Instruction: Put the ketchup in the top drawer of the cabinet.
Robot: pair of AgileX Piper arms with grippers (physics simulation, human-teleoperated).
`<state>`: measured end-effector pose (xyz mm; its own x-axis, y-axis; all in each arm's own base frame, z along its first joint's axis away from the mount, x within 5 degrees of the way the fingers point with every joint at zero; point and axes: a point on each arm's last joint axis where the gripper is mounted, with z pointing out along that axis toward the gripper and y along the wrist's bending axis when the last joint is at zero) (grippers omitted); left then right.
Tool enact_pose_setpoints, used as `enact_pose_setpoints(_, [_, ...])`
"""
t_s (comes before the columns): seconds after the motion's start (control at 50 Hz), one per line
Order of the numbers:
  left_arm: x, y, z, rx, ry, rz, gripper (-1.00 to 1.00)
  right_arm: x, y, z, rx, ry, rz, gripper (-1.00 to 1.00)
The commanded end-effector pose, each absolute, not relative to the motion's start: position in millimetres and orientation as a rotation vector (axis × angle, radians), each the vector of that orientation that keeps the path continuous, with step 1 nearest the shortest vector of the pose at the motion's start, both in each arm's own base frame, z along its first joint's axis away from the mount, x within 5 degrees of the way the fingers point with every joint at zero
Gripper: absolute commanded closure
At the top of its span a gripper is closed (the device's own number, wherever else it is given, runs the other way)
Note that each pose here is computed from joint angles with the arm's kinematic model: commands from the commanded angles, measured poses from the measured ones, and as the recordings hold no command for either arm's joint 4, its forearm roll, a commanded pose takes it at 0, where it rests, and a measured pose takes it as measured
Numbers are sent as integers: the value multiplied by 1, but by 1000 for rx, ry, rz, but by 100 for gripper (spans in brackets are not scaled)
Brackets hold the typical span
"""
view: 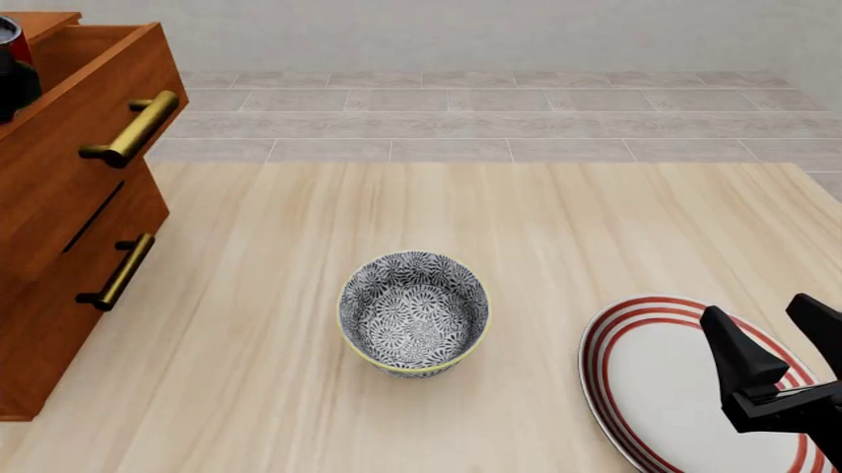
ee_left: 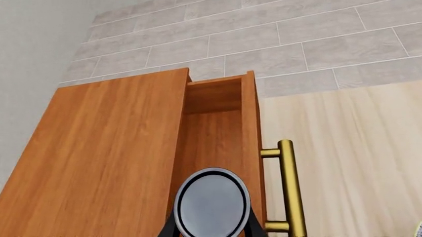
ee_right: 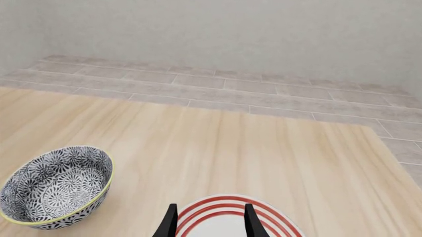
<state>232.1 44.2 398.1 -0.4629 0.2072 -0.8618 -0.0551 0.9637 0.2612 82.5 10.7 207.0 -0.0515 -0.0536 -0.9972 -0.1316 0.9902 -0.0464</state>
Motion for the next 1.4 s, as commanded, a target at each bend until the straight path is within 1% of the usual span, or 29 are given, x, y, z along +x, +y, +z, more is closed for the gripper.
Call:
enact_pose_setpoints(0.02, [232, 44, 395, 138, 2037, 322, -100, 84, 11, 207, -145, 1628, 65, -100])
enact_pose_setpoints(0.42, [222, 37, 404, 161, 2018, 309, -100, 84, 11, 206, -146, 1631, 67, -100])
enact_pose_setpoints(0.58, [207, 28, 419, 187, 1988, 296, -100, 84, 11, 206, -147, 1633, 67, -100])
enact_pose_setpoints(0.72, [188, 21, 445, 202, 1933, 290, -100, 84, 11, 206, -148, 1633, 68, -100])
enact_pose_setpoints(0.82, [176, 17, 455, 220, 1907, 288, -100, 84, 12, 206, -149, 1633, 69, -100])
enact_pose_setpoints(0.94, [172, 15, 450, 237, 1911, 286, -100, 84, 12, 206, -150, 1633, 70, -100])
enact_pose_setpoints(1.06, [151, 8, 456, 262, 1870, 265, -100, 85, 12, 206, -151, 1635, 70, -100])
enact_pose_setpoints(1.16, [135, 2, 453, 287, 1846, 230, -100, 85, 12, 206, -151, 1634, 70, -100])
enact_pose_setpoints(1.3, [93, -7, 449, 383, 1779, 195, -100, 85, 12, 206, -153, 1636, 69, -100])
enact_pose_setpoints(1.4, [75, -9, 446, 428, 1750, 180, -100, 85, 12, 206, -153, 1635, 69, -100])
